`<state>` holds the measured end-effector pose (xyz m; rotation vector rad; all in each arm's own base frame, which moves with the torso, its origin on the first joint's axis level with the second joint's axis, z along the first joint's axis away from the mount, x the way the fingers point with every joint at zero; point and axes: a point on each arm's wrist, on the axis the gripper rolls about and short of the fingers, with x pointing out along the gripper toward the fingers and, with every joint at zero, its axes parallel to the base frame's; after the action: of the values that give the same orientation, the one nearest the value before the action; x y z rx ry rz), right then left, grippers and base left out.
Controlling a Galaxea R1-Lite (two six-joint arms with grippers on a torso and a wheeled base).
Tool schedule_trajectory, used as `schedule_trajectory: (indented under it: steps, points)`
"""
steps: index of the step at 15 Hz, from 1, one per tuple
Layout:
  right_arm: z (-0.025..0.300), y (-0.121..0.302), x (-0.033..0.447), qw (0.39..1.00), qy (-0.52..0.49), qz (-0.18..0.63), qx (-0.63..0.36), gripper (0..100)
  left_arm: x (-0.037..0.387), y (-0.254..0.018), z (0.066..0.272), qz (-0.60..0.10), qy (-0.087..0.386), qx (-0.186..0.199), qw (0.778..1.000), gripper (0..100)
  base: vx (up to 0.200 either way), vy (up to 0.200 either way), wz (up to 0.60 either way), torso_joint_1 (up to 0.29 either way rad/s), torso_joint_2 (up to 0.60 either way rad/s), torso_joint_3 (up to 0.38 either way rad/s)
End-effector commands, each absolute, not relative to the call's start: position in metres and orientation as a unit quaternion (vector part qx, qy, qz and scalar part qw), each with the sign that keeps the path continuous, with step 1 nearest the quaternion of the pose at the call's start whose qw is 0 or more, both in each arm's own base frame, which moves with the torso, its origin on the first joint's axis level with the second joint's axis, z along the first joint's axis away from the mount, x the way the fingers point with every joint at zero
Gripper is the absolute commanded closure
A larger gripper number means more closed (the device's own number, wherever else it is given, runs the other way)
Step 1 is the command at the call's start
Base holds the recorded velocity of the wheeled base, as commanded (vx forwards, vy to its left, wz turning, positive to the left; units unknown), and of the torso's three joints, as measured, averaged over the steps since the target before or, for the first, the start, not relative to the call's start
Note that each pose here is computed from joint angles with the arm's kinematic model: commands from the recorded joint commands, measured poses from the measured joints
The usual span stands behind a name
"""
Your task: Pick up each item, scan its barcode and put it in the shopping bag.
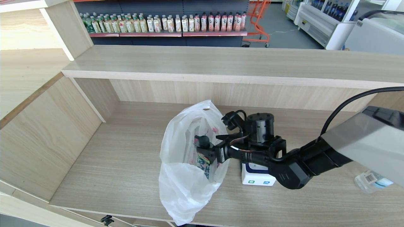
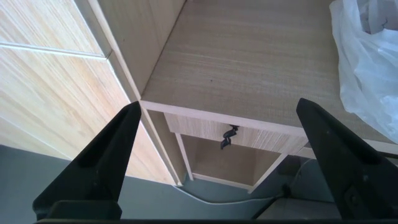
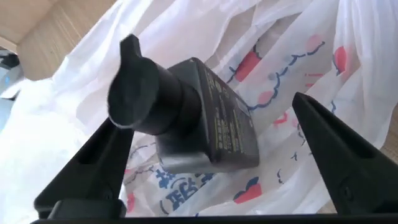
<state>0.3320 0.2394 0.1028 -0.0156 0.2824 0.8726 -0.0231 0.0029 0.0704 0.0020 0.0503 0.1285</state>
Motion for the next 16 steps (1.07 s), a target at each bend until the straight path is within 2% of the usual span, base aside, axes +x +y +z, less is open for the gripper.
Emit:
schedule_trajectory:
  steps: [1,2,4,7,9,11,16]
  points:
    - [0.129,0.236,0.325,0.893,0.125,0.430,0.039,0,-0.023,0.003,0.070,0.064,0.025,0.000,0.998,0,0.000,0.000,0.00,0.000,0.00,0.000]
    - [0.129,0.236,0.325,0.893,0.125,0.430,0.039,0,-0.023,0.003,0.070,0.064,0.025,0.000,0.998,0,0.000,0.000,0.00,0.000,0.00,0.000]
    - [0.163,0.208,0.305,0.895,0.126,0.415,0.107,0,-0.023,0.003,0.070,0.064,0.025,0.001,0.998,0,0.000,0.000,0.00,0.000,0.00,0.000]
    - [0.209,0.165,0.245,0.881,0.123,0.423,0.171,0,-0.023,0.003,0.070,0.064,0.024,0.001,0.998,0,0.000,0.000,0.00,0.000,0.00,0.000]
    - [0.232,0.136,0.220,0.898,0.092,0.409,0.130,0,-0.023,0.003,0.070,0.064,0.025,0.001,0.998,0,0.000,0.000,0.00,0.000,0.00,0.000]
    - [0.235,0.105,0.212,0.933,0.077,0.352,0.014,0,-0.023,0.003,0.070,0.064,0.025,0.001,0.998,0,0.000,0.000,0.00,0.000,0.00,0.000]
    - [0.231,0.089,0.186,0.941,0.071,0.331,0.002,0,-0.023,0.003,0.070,0.064,0.025,0.000,0.998,0,0.000,0.000,0.00,0.000,0.00,0.000]
